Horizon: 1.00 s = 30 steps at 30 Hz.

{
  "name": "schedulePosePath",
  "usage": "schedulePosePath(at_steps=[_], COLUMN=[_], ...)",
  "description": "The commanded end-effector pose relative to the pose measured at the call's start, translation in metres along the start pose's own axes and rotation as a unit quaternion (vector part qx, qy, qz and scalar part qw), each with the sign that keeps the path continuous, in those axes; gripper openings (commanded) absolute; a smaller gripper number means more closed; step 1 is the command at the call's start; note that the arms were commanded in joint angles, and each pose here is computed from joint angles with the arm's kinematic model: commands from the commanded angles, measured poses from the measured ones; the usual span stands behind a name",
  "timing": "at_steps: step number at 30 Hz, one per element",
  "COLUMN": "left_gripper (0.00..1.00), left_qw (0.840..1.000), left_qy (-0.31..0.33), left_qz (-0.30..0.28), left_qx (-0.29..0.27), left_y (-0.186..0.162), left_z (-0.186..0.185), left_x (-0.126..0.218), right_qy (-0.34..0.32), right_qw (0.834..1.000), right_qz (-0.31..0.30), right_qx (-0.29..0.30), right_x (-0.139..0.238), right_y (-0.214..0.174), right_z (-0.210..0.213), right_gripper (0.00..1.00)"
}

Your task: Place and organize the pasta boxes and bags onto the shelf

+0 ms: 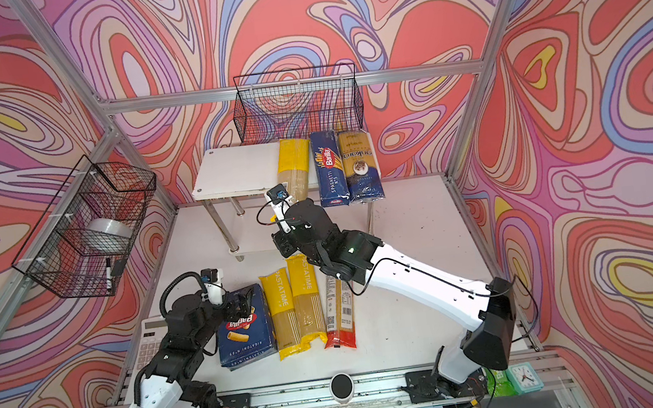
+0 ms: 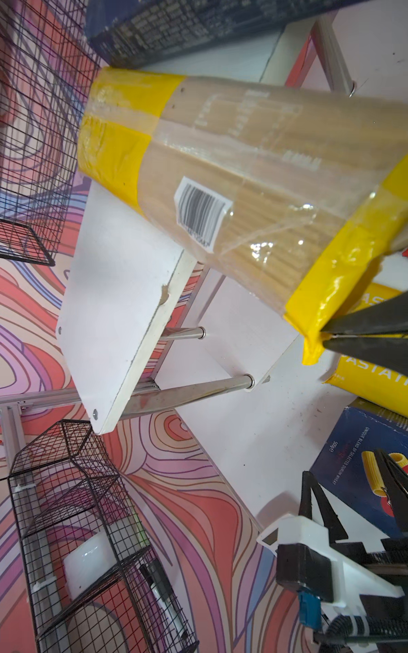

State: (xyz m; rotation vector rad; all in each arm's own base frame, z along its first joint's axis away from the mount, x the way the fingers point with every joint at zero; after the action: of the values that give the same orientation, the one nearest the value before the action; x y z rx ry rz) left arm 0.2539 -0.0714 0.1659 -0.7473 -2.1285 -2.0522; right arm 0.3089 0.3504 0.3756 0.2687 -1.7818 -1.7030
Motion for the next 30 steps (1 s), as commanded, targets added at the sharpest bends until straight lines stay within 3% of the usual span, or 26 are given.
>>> schedulePosePath(at_steps=[1, 12, 16, 22, 30], left_gripper=[1.00, 1.00, 1.00, 1.00, 1.00], left_qw=[1.000, 1.000, 1.000, 1.000, 1.000], left_qy=[0.004, 0.003, 0.004, 0.005, 0.012], left_qz=[-0.008, -0.008, -0.005, -0.003, -0.002], left_qx=[-0.001, -0.001, -0.001, -0.002, 0.001], left_y=[-0.001, 0.000, -0.001, 0.000, -0.001], left_z=[0.002, 0.002, 0.002, 0.002, 0.004], left_x=[0.001, 0.001, 0.000, -0.002, -0.002], right_qy=[0.004, -0.007, 0.025, 0.040, 0.031], right_qw=[1.000, 0.999, 0.999, 0.999, 0.998], right_qz=[-0.020, -0.016, -0.009, 0.017, 0.046], right_qx=[-0.010, -0.043, -0.018, -0.018, 0.024], right_x=[-0.006, -0.010, -0.006, 0.004, 0.035], right_y=[0.016, 0.023, 0.022, 0.012, -0.016], right_z=[-0.005, -0.037, -0.028, -0.023, 0.006], right_gripper=[0.00, 0.00, 0.00, 0.11, 0.23])
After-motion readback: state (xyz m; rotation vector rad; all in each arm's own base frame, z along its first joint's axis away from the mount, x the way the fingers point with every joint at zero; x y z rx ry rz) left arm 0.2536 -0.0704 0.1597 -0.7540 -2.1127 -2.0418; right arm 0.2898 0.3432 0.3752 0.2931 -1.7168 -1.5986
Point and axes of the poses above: each gripper's point midway between its finger pads, its own x axis back along the fingers, its own z axis along the line the jaws close on, y = z × x, the point moved 2 cm from there along x, back along the fingers, and after that the axes turned 3 degrees about -x, right-handed, at the moved point
